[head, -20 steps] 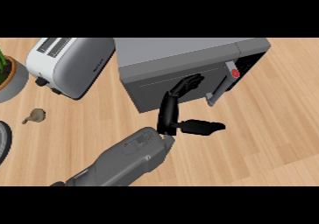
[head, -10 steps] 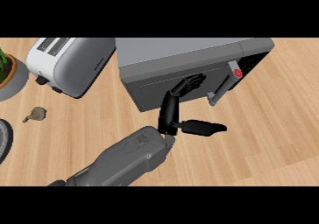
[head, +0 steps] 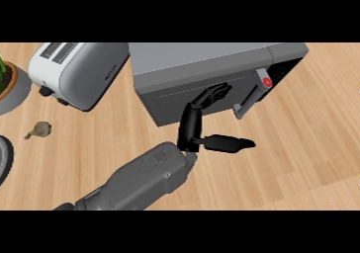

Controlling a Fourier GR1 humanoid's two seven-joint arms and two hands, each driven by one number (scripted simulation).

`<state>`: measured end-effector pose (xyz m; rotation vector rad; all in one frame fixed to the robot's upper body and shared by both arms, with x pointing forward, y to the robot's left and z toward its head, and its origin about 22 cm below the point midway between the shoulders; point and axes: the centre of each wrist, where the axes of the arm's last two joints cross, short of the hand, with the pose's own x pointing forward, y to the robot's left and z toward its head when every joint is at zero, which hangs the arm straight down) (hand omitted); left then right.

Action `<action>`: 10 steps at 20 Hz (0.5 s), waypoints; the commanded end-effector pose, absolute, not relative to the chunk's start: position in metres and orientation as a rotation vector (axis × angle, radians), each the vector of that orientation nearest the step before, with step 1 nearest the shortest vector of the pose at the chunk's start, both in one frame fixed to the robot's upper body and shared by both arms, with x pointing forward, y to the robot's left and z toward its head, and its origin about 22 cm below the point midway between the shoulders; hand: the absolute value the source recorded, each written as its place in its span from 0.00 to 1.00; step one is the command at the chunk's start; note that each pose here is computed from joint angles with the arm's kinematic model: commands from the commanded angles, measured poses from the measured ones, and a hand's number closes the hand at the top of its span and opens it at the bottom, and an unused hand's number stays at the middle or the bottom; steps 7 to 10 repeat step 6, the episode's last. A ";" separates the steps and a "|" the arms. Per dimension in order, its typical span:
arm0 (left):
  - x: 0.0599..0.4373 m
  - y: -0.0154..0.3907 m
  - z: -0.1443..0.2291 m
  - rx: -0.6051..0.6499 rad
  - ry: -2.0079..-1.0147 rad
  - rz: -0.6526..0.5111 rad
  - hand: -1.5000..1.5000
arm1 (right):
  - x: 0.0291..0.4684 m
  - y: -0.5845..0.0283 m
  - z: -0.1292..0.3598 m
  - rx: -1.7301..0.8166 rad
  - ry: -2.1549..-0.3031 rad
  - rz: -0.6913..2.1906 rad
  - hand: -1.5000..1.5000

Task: Pick up the milk, place it into the microwave and close the microwave

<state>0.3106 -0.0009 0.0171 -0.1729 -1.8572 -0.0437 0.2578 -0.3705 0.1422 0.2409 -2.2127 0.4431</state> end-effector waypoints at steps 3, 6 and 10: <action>0.339 0.006 0.029 -0.068 -1.852 0.040 0.00 | 0.266 -0.380 0.141 0.309 -2.198 0.404 0.00; 0.338 0.005 0.031 -0.092 -1.857 0.043 0.00 | 0.270 -0.388 0.147 0.308 -2.187 0.407 0.00; 0.338 0.005 0.031 -0.092 -1.857 0.043 0.00 | 0.270 -0.388 0.147 0.308 -2.187 0.407 0.00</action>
